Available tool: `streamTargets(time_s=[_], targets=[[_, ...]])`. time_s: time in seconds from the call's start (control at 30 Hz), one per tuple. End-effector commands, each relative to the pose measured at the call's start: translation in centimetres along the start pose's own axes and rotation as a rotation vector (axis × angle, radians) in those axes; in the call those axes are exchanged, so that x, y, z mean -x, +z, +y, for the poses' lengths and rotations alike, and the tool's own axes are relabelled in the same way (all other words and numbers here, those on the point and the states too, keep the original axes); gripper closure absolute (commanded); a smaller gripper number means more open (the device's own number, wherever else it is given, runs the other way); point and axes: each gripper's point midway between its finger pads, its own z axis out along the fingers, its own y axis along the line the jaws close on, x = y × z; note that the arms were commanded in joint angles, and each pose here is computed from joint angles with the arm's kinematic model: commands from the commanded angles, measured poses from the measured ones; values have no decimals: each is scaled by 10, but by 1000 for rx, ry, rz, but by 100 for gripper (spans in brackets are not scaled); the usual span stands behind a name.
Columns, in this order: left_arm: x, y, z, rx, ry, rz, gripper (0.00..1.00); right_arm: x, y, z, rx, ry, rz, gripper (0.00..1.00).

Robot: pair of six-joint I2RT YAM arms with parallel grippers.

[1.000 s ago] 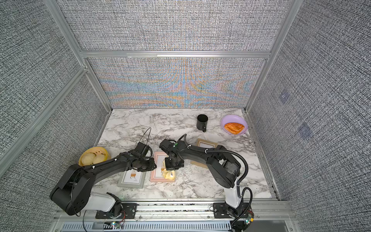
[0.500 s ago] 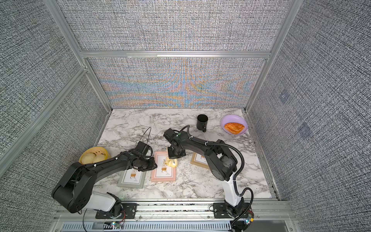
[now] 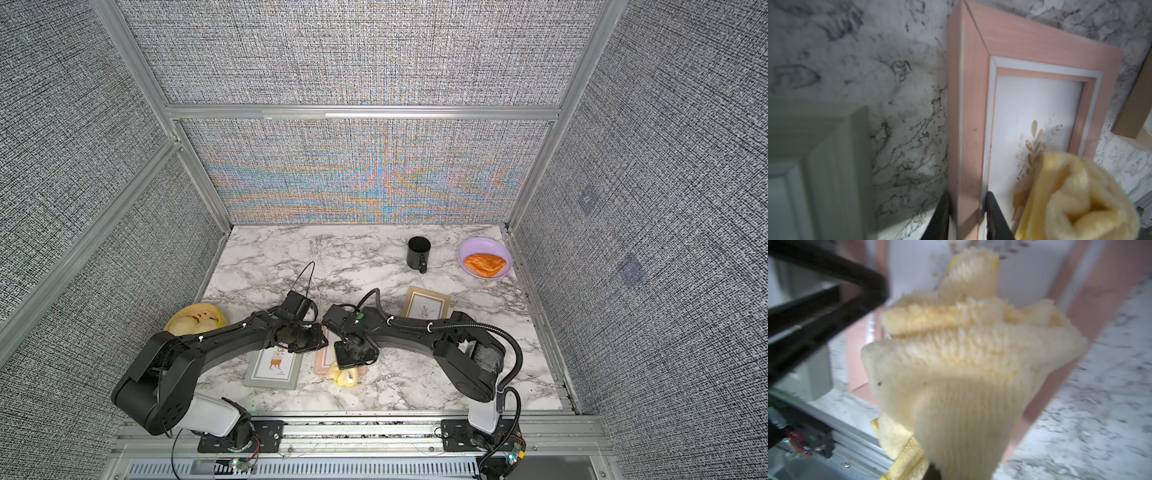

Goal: Wipe the picture frame with a cloth
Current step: Wipe the dirt from the picture frame.

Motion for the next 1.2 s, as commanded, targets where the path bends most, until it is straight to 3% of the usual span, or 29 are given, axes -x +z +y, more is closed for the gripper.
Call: streamTargets(time_s=[0.0,0.2,0.47,0.63,0.73,0.97,1.17], targets=[[-11,2,11,39,-52,37,100,4,2,29,77,-12,4,100],[-11,4,9,31,-60,43,100,-7,24,36,107,-29,73,100],[-12,3,13,48,-61,36,100,-35,10,-56,-93,143,75,100],[-11,0,14,61,-54,27,100,-41,-1,-82,-164,157,96,100],[-9,-1,14,63,-52,21,100,-29,0,-64,-126,128,80,100],[-8,-3,14,63,-59,10,100,12,4,30,78,7,16,100],[-6,-3,13,63,-57,8,100,2,12,6,-26,19,68,100]])
